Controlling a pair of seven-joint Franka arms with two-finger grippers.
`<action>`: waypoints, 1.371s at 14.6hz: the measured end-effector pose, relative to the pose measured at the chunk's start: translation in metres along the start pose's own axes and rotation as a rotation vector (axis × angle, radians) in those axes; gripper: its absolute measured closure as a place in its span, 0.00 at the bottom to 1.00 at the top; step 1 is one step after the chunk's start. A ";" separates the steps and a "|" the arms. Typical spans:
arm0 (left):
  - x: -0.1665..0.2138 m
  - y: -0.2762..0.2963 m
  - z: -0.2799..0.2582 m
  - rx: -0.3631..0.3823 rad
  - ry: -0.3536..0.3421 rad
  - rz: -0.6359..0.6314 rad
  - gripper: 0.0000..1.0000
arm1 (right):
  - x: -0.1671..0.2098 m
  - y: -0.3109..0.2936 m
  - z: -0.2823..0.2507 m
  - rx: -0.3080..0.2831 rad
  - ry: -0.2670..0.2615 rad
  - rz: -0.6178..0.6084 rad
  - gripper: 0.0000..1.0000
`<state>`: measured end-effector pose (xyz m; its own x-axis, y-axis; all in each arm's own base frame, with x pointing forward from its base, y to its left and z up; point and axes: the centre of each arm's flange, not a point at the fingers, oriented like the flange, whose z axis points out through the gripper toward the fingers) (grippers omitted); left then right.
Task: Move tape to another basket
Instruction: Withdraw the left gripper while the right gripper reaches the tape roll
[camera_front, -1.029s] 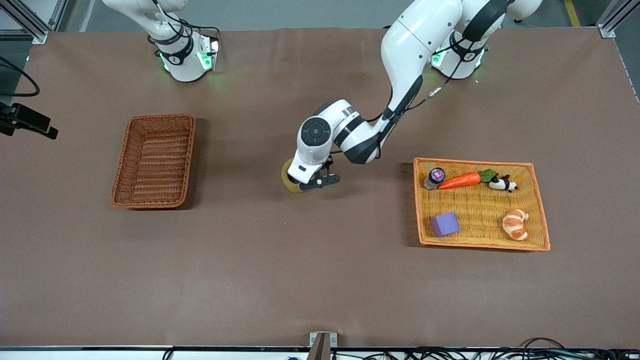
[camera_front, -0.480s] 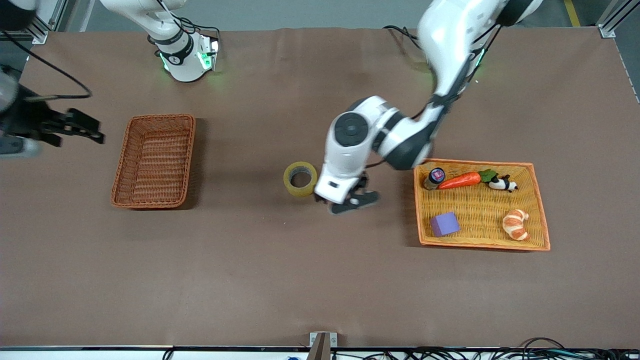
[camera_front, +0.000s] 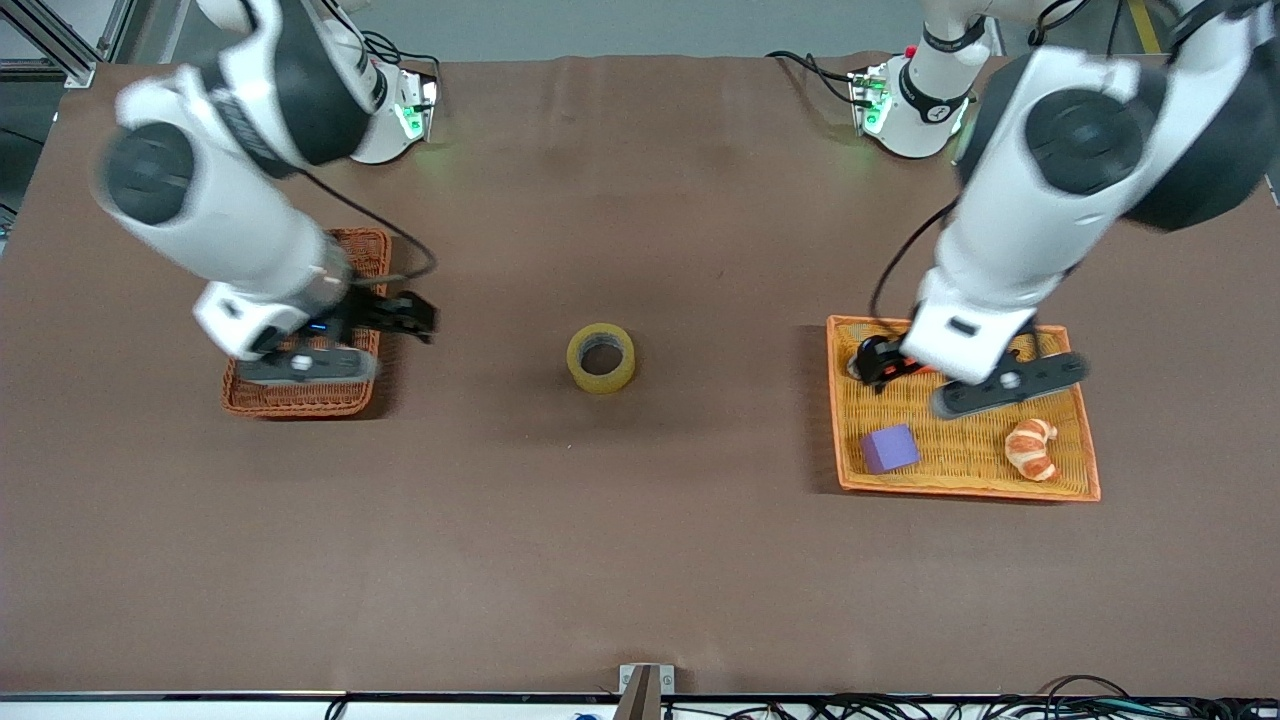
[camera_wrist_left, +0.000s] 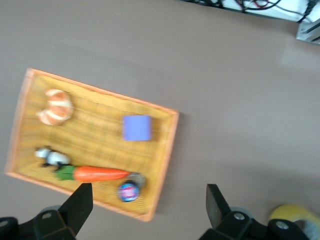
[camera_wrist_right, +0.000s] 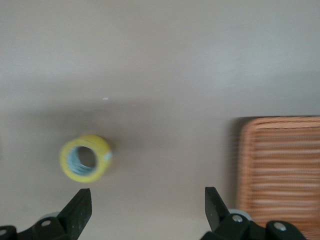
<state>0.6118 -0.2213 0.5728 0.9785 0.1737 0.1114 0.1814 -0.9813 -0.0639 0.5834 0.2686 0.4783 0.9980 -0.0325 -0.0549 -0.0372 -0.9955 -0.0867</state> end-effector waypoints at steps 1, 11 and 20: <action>0.001 -0.020 -0.011 0.003 -0.003 0.025 0.00 | -0.004 -0.024 0.028 0.009 0.000 0.022 0.00; -0.007 -0.150 -0.041 -0.030 -0.025 0.213 0.00 | -0.050 -0.123 0.244 -0.083 -0.034 0.016 0.00; -0.025 -0.185 -0.051 -0.071 -0.034 0.171 0.00 | -0.086 -0.127 0.293 -0.058 -0.005 -0.038 0.00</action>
<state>0.5484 -0.0484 0.6322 0.9974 0.0051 0.0716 0.0057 -0.9999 -0.0090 0.4870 0.4242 0.2028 0.9983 0.0058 -0.0576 0.0040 -0.9995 -0.0310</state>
